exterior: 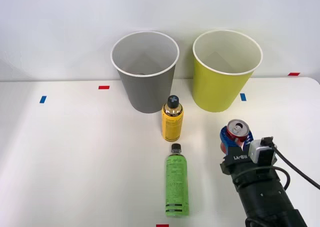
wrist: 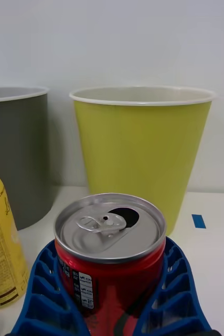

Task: Put cans in the gray bin, plastic bottles in the light green bin

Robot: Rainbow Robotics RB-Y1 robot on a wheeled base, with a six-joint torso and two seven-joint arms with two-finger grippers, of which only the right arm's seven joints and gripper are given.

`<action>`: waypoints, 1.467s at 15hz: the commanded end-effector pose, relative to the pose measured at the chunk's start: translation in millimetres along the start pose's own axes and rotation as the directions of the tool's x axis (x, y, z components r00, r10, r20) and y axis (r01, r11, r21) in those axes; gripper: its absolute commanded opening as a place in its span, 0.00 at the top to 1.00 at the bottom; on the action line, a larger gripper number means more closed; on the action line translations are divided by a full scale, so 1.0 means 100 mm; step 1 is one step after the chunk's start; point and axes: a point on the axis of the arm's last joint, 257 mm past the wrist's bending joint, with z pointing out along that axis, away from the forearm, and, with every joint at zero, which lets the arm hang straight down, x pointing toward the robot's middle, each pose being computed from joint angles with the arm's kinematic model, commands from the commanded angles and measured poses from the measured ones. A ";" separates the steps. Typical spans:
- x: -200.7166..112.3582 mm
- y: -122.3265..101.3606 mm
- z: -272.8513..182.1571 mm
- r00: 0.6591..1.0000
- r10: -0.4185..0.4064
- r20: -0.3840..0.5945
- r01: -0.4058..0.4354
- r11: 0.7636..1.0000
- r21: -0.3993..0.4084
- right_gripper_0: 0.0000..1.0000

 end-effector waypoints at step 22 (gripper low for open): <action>-2.22 1.55 1.80 0.951 0.283 0.121 -0.199 0.866 -0.459 0.94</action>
